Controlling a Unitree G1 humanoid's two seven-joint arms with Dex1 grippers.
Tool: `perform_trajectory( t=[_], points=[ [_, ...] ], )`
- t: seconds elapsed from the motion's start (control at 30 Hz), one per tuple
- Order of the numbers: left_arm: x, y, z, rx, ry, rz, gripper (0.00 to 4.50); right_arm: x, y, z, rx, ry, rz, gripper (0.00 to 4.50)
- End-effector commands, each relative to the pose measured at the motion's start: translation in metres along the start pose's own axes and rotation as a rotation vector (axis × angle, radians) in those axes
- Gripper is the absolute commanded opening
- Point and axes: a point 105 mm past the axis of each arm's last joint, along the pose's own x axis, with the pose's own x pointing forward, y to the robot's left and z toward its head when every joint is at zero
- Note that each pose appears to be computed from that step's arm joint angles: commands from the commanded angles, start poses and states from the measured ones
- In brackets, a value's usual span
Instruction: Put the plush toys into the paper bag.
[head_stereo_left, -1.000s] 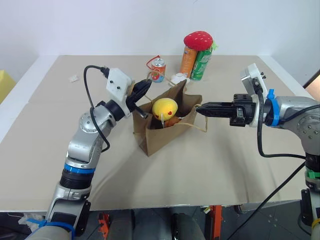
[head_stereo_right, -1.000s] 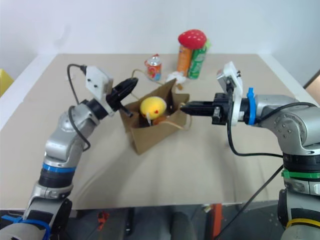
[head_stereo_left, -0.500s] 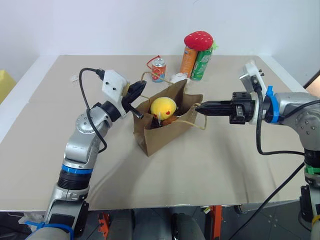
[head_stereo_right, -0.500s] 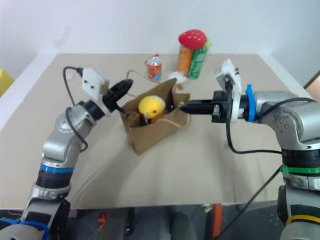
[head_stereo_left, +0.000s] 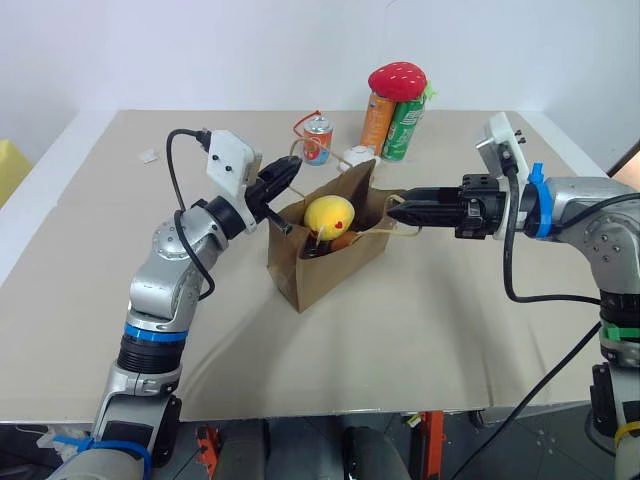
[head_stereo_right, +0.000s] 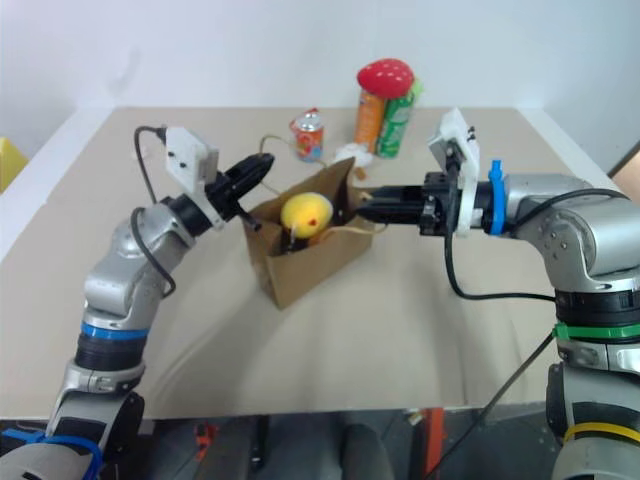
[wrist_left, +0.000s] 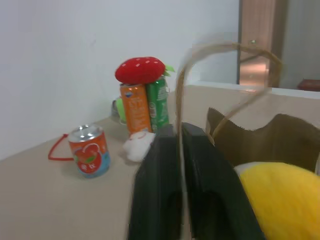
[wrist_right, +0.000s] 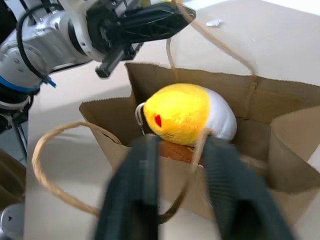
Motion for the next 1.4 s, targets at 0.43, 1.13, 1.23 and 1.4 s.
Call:
perform_trajectory(
  t=[0.43, 1.13, 1.23, 1.4],
  points=[
    [-0.002, -0.011, 0.018, 0.042, -0.058, -0.084, 4.42, -0.043, -0.013, 0.008, -0.076, 0.056, -0.143, 4.50],
    [-0.049, -0.007, 0.031, -0.002, -0.038, -0.218, 4.48, -0.039, 0.042, 0.036, -0.100, -0.041, 0.111, 4.25],
    [-0.059, -0.004, 0.033, -0.003, -0.037, -0.195, 4.50, -0.037, 0.054, 0.038, -0.073, -0.039, 0.172, 3.06],
    [-0.070, -0.009, 0.032, 0.000, -0.019, -0.215, 4.50, -0.022, 0.086, 0.028, -0.026, 0.010, 0.356, 0.92]
  ],
)
